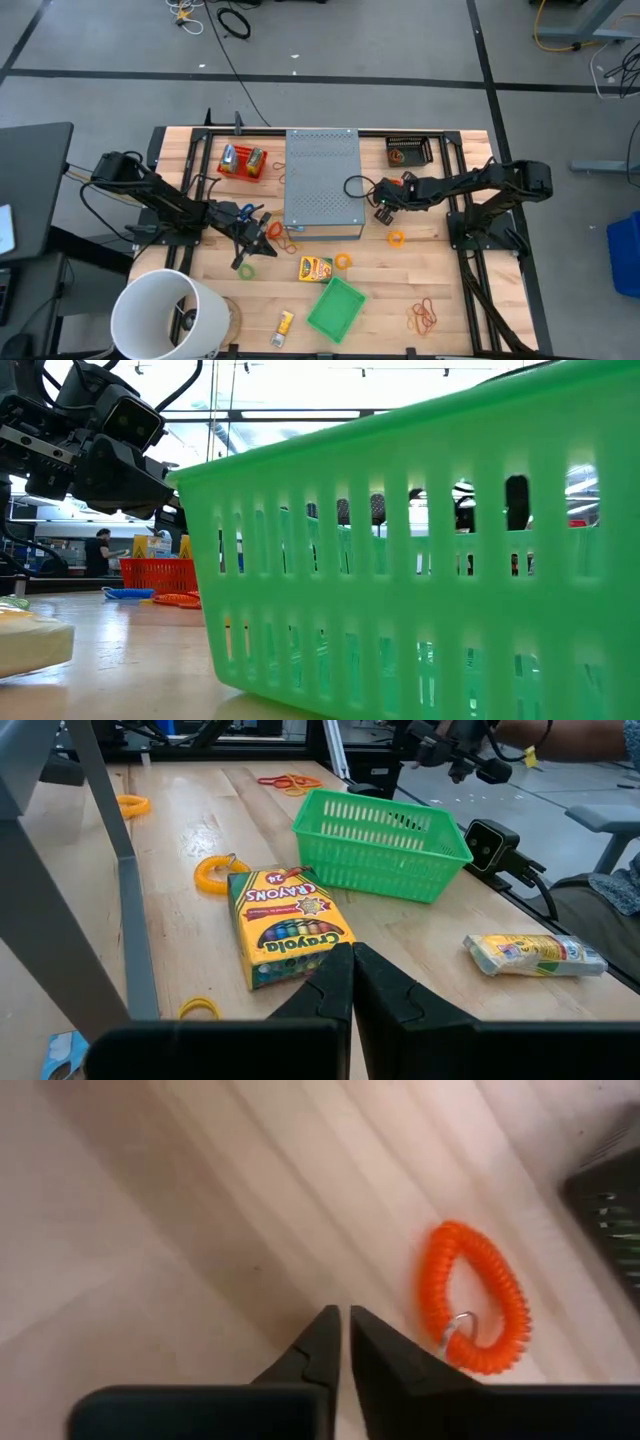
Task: Pick & Place Office Desk Supplies
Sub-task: Put the orange spring keychain into the black basket
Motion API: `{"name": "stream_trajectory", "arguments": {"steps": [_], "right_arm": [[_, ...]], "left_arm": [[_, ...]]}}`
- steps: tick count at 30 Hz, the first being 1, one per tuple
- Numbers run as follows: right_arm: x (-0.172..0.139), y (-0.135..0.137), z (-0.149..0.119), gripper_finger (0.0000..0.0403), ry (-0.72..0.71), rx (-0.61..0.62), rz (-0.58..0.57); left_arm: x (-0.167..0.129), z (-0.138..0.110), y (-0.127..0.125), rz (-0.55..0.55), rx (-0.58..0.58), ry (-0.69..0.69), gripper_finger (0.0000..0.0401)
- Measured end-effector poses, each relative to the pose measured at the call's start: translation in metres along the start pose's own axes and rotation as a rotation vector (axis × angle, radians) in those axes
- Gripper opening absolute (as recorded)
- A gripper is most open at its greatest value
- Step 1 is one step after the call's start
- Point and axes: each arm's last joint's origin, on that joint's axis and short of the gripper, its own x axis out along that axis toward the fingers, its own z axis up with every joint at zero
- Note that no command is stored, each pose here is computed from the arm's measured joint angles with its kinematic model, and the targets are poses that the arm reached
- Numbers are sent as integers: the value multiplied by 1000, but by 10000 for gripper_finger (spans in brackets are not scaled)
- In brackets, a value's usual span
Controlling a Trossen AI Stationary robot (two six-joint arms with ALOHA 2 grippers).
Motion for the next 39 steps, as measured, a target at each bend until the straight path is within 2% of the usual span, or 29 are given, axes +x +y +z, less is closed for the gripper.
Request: {"name": "stream_trajectory", "arguments": {"steps": [9,13,16,19,21,25,26,32,39], "right_arm": [[8,-21,5,179,29,11,-31],[11,-29,8,199,45,1,13],[13,-35,9,184,52,-9,27],[14,-38,10,150,59,-8,72],[15,-39,10,116,63,-3,96],[15,-38,9,21,77,3,131],[14,-37,9,12,78,8,132],[10,-25,7,4,70,47,104],[5,-10,3,3,39,13,62]], "left_arm": [[0,0,0,0,0,0,8],[0,0,0,0,0,0,8],[0,0,0,0,0,0,8],[0,0,0,0,0,0,8],[0,0,0,0,-2,0,8],[0,0,0,0,-6,0,8],[0,0,0,0,-7,0,8],[0,0,0,-3,-11,0,8],[0,0,0,-3,-5,0,8]]}}
